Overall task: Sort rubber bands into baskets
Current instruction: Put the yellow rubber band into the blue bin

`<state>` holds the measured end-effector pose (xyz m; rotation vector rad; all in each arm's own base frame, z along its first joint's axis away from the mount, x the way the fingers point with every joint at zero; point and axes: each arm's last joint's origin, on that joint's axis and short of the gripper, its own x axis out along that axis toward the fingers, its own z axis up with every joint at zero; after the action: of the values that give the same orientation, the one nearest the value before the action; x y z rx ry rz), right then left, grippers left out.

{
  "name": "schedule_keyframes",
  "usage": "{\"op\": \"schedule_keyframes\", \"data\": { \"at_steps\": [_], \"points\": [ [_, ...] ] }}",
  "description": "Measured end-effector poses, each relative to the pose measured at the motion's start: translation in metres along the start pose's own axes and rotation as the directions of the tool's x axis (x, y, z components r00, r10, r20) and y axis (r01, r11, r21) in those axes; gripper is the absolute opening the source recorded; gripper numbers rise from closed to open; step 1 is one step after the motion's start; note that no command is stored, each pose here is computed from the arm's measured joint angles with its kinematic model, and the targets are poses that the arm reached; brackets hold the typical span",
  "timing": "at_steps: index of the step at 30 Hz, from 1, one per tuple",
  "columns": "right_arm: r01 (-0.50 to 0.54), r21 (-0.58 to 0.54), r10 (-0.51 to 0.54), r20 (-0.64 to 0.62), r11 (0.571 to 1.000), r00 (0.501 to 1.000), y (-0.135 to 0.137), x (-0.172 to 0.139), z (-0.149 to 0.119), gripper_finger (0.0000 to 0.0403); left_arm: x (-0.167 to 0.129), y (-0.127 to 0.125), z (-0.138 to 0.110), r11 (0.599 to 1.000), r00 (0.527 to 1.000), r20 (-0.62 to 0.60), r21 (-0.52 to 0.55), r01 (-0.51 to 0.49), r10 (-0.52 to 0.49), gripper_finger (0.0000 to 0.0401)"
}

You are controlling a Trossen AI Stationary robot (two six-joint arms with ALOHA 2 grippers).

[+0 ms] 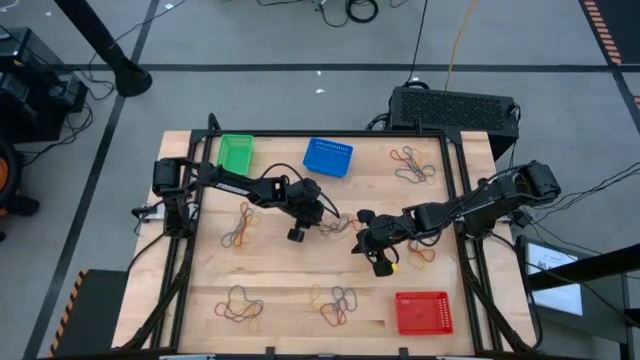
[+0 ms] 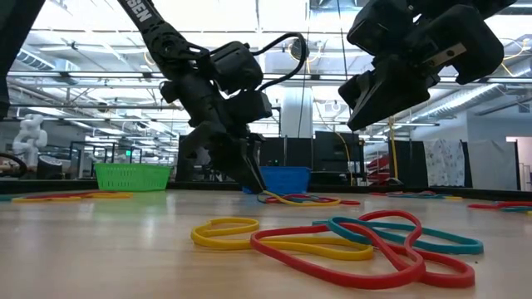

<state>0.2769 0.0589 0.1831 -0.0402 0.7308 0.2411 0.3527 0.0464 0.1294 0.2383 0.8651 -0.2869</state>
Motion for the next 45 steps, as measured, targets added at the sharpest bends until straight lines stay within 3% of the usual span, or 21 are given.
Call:
{"op": "schedule_keyframes", "data": {
  "at_steps": [11,16,21,30,37,42,45],
  "points": [
    [0.000,0.006,0.000,0.000,1.000,1.000,0.000,0.000,0.000,0.0000,0.000,0.000,-0.001,1.000,1.000,-0.009,-0.003,0.004,-0.004,0.0059],
    [0.000,0.006,0.000,-0.001,1.000,1.000,0.000,0.000,0.000,0.0000,0.000,0.000,-0.001,1.000,1.000,-0.008,-0.015,0.003,-0.004,0.0012],
    [0.000,0.006,0.000,-0.001,1.000,1.000,0.000,0.000,0.000,0.0000,0.000,0.000,0.001,1.000,1.000,0.011,-0.023,-0.005,0.005,0.0004],
    [0.000,0.007,0.000,-0.008,1.000,1.000,0.000,0.000,-0.001,0.0000,-0.038,0.001,0.024,0.998,0.991,0.122,0.003,-0.057,0.056,0.0002],
    [0.000,0.008,0.000,-0.018,1.000,1.000,0.000,0.000,-0.002,0.0000,-0.081,0.000,0.047,0.992,0.953,0.277,0.001,-0.126,0.121,0.0001],
    [0.000,0.010,0.000,-0.023,1.000,1.000,0.000,0.000,-0.002,0.0000,-0.094,0.003,0.059,0.984,0.907,0.384,-0.023,-0.176,0.172,0.0001],
    [0.000,0.026,0.000,-0.019,1.000,1.000,0.000,-0.001,0.002,0.0000,-0.099,0.009,0.064,0.960,0.865,0.419,-0.081,-0.267,0.276,0.0001]
  ]
}}
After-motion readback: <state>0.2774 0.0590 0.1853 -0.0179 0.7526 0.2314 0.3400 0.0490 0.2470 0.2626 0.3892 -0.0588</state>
